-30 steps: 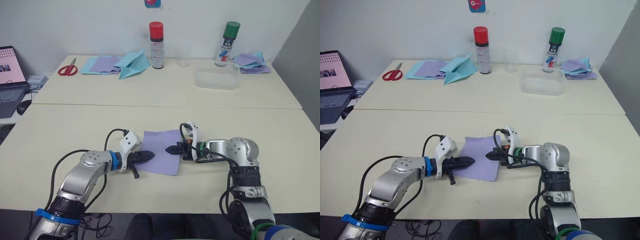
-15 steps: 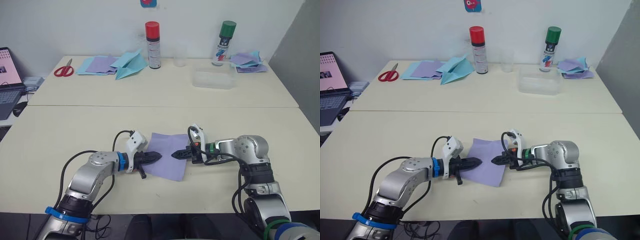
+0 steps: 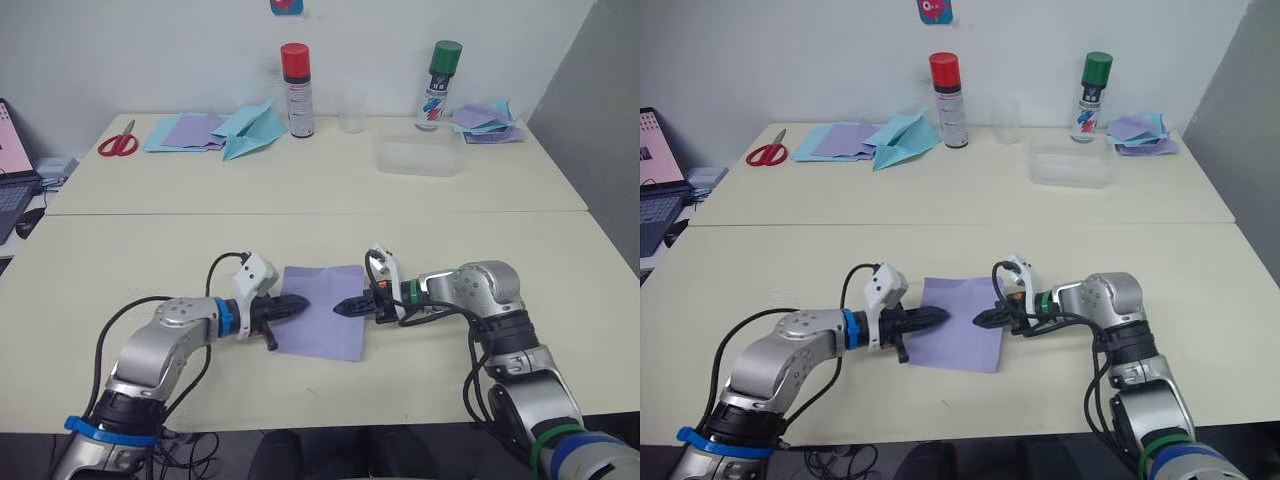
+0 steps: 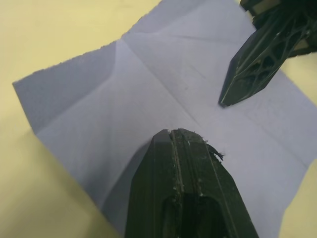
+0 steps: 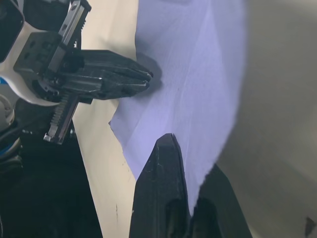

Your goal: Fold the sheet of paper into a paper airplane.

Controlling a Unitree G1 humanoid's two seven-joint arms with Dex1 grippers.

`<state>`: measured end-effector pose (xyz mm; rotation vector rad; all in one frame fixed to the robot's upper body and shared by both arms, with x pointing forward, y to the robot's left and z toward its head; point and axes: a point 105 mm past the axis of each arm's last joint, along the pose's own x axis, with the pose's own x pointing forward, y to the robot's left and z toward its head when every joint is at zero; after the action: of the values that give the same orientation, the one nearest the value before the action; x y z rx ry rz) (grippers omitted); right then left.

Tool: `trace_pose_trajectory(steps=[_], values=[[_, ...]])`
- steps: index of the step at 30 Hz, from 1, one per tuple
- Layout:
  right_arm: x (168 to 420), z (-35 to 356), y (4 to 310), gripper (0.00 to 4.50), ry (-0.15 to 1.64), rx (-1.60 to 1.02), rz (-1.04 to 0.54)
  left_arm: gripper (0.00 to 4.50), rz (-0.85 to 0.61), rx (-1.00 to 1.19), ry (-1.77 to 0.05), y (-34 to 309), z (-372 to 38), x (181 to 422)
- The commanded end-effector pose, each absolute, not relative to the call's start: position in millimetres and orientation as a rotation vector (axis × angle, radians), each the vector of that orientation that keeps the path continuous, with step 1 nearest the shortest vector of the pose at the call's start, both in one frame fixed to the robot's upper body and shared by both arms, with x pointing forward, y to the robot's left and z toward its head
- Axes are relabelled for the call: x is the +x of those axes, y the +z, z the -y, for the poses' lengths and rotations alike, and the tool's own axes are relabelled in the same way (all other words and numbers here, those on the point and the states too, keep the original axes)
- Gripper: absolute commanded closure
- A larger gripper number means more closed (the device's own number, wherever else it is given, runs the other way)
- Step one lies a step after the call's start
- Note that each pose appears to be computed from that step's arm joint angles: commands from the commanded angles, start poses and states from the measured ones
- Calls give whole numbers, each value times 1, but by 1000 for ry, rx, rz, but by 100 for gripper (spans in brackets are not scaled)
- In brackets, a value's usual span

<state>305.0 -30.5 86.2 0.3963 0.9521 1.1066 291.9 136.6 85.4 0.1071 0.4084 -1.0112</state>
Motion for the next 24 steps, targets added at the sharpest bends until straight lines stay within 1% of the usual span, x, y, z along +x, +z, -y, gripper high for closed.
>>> trace_pose_trajectory(steps=[1, 3, 9, 12, 15, 17, 24], values=[[305, 24, 87, 447, 1146, 376, -950, 450, -353, 113, -1039, 97, -129, 291], [305, 22, 89, 447, 1166, 376, -954, 450, -348, 115, -1038, 98, -127, 292], [309, 17, 83, 447, 1164, 328, -953, 450, -410, 211, -1039, 73, -130, 286], [311, 16, 81, 447, 1160, 318, -948, 450, -431, 229, -1042, 67, -131, 284], [315, 17, 80, 447, 1140, 298, -925, 450, -534, 251, -1045, 47, -133, 278], [318, 18, 79, 447, 1130, 278, -911, 450, -566, 261, -1035, 40, -135, 276], [334, 21, 80, 447, 1078, 192, -820, 450, -498, 215, -1018, 55, -129, 288]])
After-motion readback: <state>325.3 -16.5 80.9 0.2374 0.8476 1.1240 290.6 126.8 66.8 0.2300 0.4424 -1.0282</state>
